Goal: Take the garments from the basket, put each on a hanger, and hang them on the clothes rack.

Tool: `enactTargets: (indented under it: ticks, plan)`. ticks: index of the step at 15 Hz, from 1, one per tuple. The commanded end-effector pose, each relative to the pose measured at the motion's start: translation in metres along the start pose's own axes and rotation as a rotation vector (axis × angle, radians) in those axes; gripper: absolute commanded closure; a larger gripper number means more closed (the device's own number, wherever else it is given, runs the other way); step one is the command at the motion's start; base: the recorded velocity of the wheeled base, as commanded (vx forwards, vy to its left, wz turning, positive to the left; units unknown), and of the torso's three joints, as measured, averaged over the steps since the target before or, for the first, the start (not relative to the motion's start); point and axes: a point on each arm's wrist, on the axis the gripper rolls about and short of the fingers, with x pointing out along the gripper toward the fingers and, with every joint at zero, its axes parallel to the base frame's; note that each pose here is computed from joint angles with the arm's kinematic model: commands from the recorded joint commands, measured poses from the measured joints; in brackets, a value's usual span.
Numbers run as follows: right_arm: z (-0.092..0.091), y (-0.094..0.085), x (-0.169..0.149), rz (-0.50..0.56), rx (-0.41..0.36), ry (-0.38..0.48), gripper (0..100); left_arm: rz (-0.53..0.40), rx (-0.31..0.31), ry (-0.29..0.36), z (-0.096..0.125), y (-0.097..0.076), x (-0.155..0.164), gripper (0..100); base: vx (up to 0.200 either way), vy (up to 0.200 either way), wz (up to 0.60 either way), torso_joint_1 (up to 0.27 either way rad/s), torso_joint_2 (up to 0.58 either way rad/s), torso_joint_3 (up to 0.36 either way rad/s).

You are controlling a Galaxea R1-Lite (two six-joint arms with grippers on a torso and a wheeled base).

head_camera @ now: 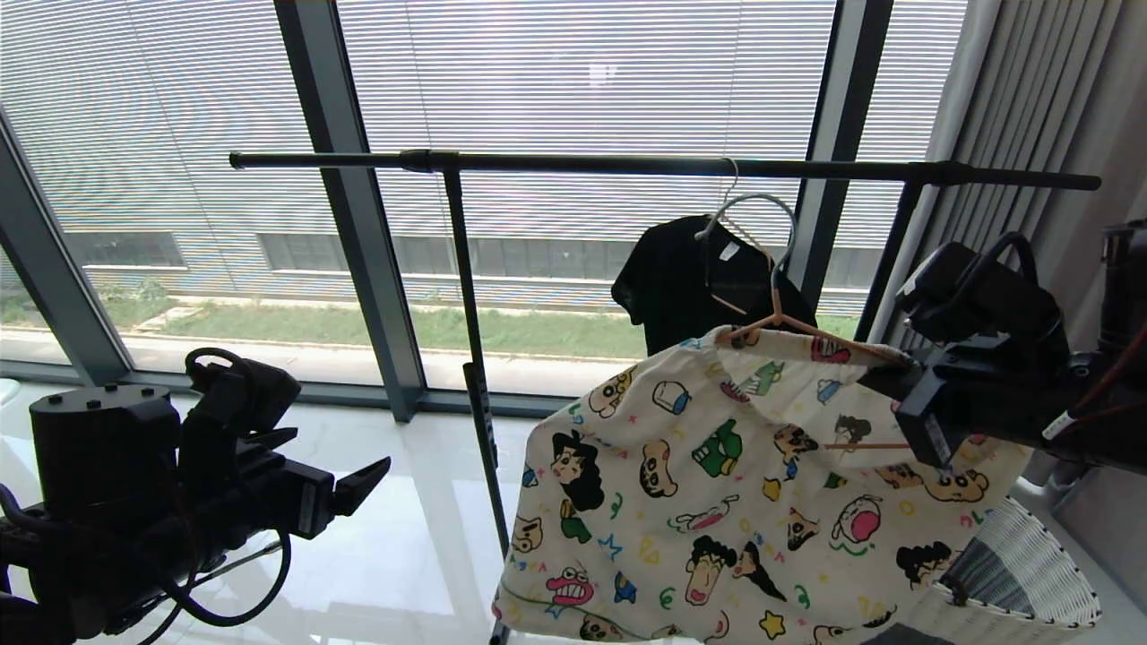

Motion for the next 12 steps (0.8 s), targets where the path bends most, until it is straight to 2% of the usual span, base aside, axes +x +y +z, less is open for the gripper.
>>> enactTargets:
  ticks: [1, 4, 5, 7, 9, 12]
  plan:
    - [-0.006, 0.0, -0.01, -0.056, 0.077, 0.084, 100, 0.088, -0.032, -0.029, 0.01, 0.006, -0.002, 0, 0.0, 0.0, 0.0, 0.0, 0.0, 0.0]
    - [-0.022, -0.005, -0.028, -0.183, 0.243, 0.213, 100, 0.182, -0.043, -0.027, 0.014, 0.014, -0.001, 0, 0.0, 0.0, 0.0, 0.0, 0.0, 0.0]
    - [-0.031, -0.009, -0.035, -0.239, 0.277, 0.241, 100, 0.197, -0.045, -0.02, 0.013, 0.016, -0.001, 0, 0.0, 0.0, 0.0, 0.0, 0.0, 0.0]
    - [-0.054, -0.015, -0.058, -0.326, 0.319, 0.289, 100, 0.209, -0.048, -0.019, 0.013, 0.018, -0.001, 0, 0.0, 0.0, 0.0, 0.0, 0.0, 0.0]
    - [-0.08, -0.011, -0.087, -0.384, 0.356, 0.399, 100, 0.221, -0.052, -0.017, 0.013, 0.021, 0.0, 0, 0.0, 0.0, 0.0, 0.0, 0.0, 0.0]
    - [-0.105, -0.008, -0.114, -0.502, 0.43, 0.489, 100, 0.236, -0.054, -0.016, 0.013, 0.025, 0.0, 0, 0.0, 0.0, 0.0, 0.0, 0.0, 0.0]
